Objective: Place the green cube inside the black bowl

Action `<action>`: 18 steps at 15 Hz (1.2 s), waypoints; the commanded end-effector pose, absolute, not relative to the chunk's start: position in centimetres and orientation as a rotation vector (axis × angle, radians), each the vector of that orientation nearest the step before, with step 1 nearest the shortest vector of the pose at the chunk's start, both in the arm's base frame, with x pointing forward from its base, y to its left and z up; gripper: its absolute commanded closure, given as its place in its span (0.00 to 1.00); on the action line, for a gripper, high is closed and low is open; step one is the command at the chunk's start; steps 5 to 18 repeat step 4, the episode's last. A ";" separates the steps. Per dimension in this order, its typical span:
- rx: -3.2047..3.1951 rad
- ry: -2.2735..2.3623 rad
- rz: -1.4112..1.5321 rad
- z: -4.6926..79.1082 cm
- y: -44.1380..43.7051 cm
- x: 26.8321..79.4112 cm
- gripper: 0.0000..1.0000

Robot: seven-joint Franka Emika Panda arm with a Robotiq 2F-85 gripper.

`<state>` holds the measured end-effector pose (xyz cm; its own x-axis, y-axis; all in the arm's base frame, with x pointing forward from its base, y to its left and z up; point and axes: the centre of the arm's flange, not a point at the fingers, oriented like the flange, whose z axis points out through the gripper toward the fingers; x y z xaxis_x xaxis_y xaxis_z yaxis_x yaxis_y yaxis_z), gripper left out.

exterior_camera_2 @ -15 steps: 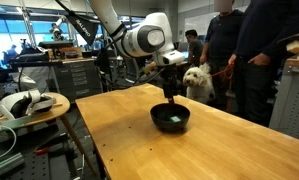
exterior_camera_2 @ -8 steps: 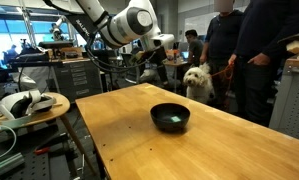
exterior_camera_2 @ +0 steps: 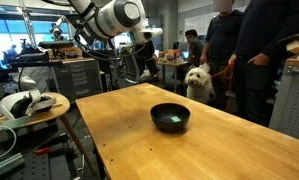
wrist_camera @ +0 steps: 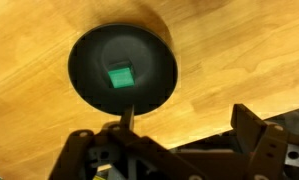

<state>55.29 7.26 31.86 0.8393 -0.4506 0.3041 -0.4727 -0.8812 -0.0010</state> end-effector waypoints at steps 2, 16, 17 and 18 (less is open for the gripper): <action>2.941 -0.738 0.456 31.8 7.2 55.2 0.00; 2.941 -0.737 0.455 31.8 7.2 55.2 0.00; 2.941 -0.737 0.455 31.8 7.2 55.2 0.00; 2.941 -0.737 0.455 31.8 7.2 55.2 0.00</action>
